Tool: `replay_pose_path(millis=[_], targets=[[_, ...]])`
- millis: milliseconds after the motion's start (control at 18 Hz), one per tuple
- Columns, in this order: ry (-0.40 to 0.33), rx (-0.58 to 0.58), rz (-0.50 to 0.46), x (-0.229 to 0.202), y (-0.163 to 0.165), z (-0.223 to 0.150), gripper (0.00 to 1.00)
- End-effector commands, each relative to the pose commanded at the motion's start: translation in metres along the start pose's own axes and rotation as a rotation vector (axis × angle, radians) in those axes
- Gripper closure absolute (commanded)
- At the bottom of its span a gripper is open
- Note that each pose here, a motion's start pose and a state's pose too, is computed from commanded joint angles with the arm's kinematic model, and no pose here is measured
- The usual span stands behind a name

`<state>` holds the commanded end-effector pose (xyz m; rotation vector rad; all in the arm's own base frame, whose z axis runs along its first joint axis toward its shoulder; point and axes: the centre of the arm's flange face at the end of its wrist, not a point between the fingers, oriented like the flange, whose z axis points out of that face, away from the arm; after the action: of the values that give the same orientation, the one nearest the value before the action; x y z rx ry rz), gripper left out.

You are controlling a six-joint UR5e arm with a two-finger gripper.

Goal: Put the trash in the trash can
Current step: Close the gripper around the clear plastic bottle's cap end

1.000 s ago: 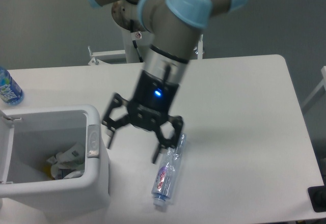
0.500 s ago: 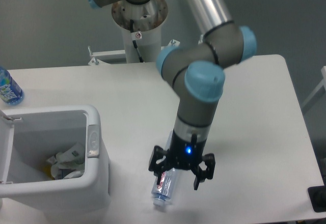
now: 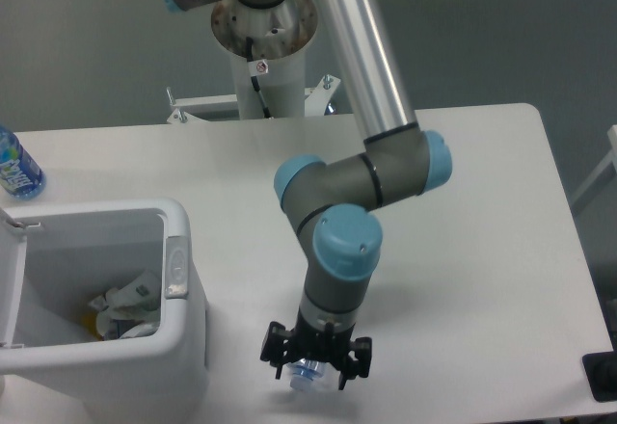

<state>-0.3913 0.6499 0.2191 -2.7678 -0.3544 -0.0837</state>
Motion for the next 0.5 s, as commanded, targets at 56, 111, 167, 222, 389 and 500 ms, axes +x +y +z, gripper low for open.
replay_pose_path(millis=[56,111,167,222,389,500], targets=[[0.004,-0.005,0.006,0.005,0.000,0.005,0.00],[0.002,-0.014,0.010,0.007,0.001,0.010,0.00],[-0.013,-0.025,0.013,0.007,0.003,0.013,0.00],[-0.019,-0.034,0.019,0.008,0.003,0.018,0.00],[-0.036,-0.066,0.041,0.010,0.006,0.033,0.00],[-0.036,-0.070,0.047,0.014,0.006,0.036,0.00]])
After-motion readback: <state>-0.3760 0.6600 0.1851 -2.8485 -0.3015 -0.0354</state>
